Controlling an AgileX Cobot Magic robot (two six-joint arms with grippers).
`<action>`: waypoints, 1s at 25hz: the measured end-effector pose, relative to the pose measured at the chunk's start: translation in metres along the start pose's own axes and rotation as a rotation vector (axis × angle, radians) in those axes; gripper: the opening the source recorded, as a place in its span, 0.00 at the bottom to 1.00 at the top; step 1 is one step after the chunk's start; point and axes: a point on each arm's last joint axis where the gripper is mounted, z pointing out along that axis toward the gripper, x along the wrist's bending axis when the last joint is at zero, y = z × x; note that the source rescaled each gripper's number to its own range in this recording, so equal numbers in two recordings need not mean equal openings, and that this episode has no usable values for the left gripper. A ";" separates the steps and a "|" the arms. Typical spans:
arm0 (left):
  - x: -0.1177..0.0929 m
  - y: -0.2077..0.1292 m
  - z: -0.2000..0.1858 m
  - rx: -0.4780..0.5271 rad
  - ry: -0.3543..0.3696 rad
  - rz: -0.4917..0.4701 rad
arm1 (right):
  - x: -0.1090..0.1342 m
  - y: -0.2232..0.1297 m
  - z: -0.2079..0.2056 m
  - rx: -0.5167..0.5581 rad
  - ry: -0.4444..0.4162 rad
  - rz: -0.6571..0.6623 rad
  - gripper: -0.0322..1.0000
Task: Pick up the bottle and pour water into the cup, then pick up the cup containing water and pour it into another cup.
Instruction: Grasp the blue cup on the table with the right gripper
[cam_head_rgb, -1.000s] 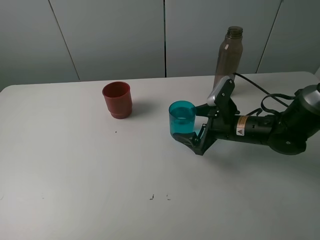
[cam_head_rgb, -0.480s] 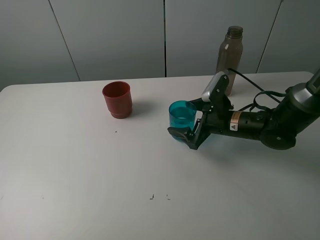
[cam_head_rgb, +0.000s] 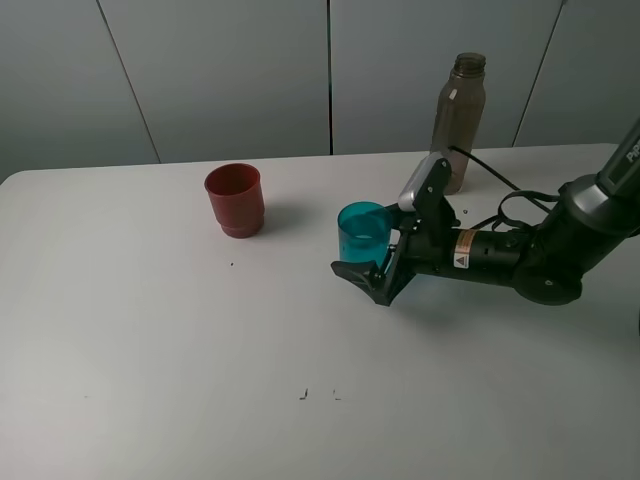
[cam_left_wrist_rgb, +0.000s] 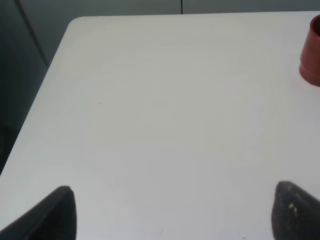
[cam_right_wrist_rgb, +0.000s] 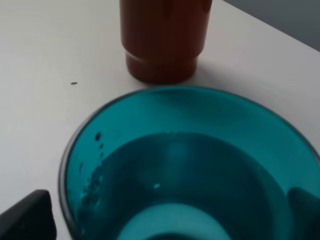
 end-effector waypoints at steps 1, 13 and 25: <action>0.000 0.000 0.000 0.000 0.000 -0.002 | 0.000 0.001 0.002 -0.007 0.002 -0.006 1.00; 0.000 0.000 0.000 0.000 0.000 -0.002 | 0.000 -0.003 0.010 -0.020 0.013 -0.002 1.00; 0.000 0.000 0.000 0.000 0.000 -0.002 | 0.000 -0.002 0.010 -0.029 0.011 -0.036 0.09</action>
